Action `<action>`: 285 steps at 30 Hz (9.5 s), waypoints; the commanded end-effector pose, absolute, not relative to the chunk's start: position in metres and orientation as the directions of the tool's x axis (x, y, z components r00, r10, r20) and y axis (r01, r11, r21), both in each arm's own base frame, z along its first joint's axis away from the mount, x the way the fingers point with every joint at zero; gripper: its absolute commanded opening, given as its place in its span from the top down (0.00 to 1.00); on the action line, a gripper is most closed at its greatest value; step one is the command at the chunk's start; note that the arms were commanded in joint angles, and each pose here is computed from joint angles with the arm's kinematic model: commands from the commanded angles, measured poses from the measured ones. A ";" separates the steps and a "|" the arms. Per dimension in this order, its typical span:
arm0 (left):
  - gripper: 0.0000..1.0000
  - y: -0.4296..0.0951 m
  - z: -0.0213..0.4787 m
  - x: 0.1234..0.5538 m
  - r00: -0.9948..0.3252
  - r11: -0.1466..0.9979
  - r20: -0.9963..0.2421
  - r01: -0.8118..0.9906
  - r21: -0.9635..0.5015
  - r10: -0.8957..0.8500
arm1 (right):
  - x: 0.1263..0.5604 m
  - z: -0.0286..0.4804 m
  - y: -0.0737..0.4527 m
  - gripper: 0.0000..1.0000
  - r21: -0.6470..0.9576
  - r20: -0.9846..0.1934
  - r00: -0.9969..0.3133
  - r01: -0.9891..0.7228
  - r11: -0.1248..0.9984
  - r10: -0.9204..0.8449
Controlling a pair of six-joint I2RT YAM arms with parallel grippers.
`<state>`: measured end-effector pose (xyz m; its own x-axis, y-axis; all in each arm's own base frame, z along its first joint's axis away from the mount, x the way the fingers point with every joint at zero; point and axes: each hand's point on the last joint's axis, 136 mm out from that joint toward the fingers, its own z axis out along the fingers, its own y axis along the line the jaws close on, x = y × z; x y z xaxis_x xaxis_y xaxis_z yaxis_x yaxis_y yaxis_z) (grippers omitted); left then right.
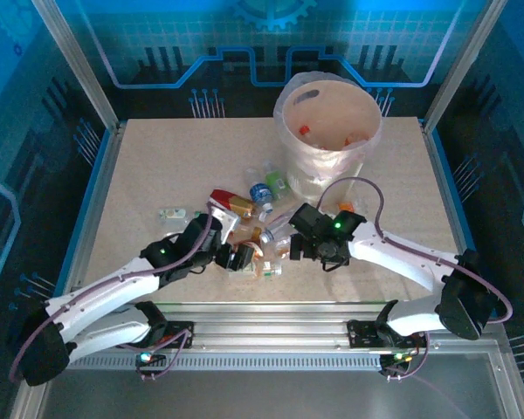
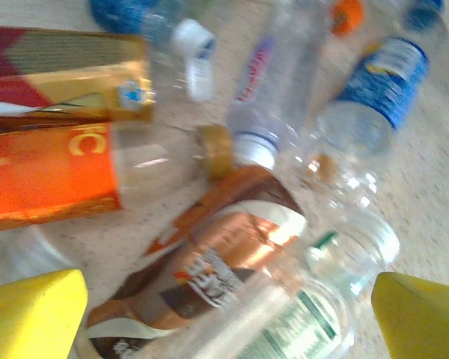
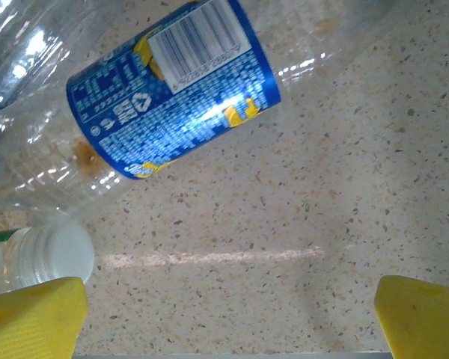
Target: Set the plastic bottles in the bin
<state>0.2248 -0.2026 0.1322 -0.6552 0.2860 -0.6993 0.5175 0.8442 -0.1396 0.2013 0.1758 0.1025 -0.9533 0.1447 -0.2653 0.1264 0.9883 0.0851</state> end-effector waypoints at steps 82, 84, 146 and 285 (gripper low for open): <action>0.06 -0.208 0.050 0.174 -0.247 0.337 -0.285 0.882 0.330 0.926 | 0.200 0.110 0.128 0.00 0.111 -0.299 -0.920 0.229 0.967 0.253; 0.07 -0.209 0.047 0.173 -0.250 0.335 -0.278 0.886 0.321 0.928 | 0.200 0.110 0.128 0.00 0.112 -0.299 -0.920 0.230 0.967 0.253; 0.54 -0.224 0.083 0.177 -0.283 0.383 -0.349 0.886 0.261 0.893 | 0.202 0.121 0.135 0.00 0.174 -0.335 -0.917 0.166 0.971 0.216; 0.01 -0.006 0.191 0.309 -0.378 0.646 -0.545 -0.602 -0.470 -0.748 | 0.432 0.374 0.149 0.00 0.212 -0.724 -0.690 -0.210 0.954 0.009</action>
